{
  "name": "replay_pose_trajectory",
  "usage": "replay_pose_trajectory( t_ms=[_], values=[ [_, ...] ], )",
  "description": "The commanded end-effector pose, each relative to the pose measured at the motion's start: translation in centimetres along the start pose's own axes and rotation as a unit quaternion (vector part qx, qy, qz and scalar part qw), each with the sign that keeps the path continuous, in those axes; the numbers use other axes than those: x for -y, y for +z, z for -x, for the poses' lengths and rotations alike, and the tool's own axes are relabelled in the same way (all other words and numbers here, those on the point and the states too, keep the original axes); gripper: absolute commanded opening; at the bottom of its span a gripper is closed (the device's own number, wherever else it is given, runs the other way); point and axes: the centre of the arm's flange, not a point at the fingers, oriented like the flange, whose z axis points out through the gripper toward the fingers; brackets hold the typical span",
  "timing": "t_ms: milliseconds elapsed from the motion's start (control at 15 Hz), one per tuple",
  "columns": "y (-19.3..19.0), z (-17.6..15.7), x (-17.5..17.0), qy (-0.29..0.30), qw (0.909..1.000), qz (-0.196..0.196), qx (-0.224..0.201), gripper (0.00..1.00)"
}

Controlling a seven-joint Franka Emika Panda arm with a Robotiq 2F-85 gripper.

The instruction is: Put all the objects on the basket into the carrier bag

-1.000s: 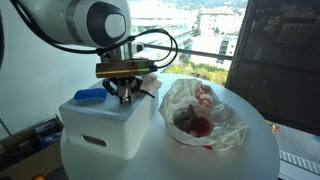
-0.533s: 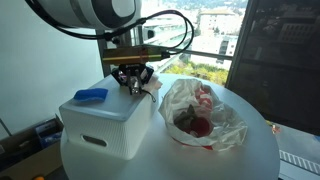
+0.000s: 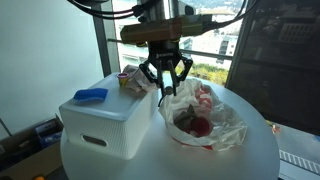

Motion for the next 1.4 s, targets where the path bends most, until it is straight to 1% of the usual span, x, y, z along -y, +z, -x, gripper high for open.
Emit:
replay_pose_trajectory(
  t_ms=[0,133,333,467,667,800,933,1000,1067,1133,1200,1333],
  values=[
    [0.5,-0.2,-2.3,0.054,0.9980,0.033,0.008,0.20],
    [2.7,-1.0,-3.1,0.078,0.9956,0.050,0.018,0.20],
    [7.1,-3.4,-3.3,0.089,0.9940,0.059,0.021,0.20],
    [10.2,-5.6,-2.9,0.084,0.9941,0.068,0.007,0.20],
    [13.5,-8.9,-3.0,0.071,0.9929,0.094,-0.017,0.20],
    [15.4,-10.5,-3.4,0.056,0.9914,0.116,-0.026,0.20],
    [16.6,-11.3,-3.9,0.052,0.9882,0.139,-0.036,0.21],
    [16.9,-11.5,-4.1,0.051,0.9874,0.144,-0.040,0.55],
    [16.9,-11.6,-4.2,0.049,0.9865,0.150,-0.044,0.55],
    [16.5,-11.4,-4.1,0.048,0.9871,0.146,-0.045,0.60],
    [16.2,-11.3,-4.0,0.047,0.9876,0.143,-0.044,0.69],
    [14.6,-10.7,-2.9,0.028,0.9909,0.127,-0.034,0.83]
  ],
)
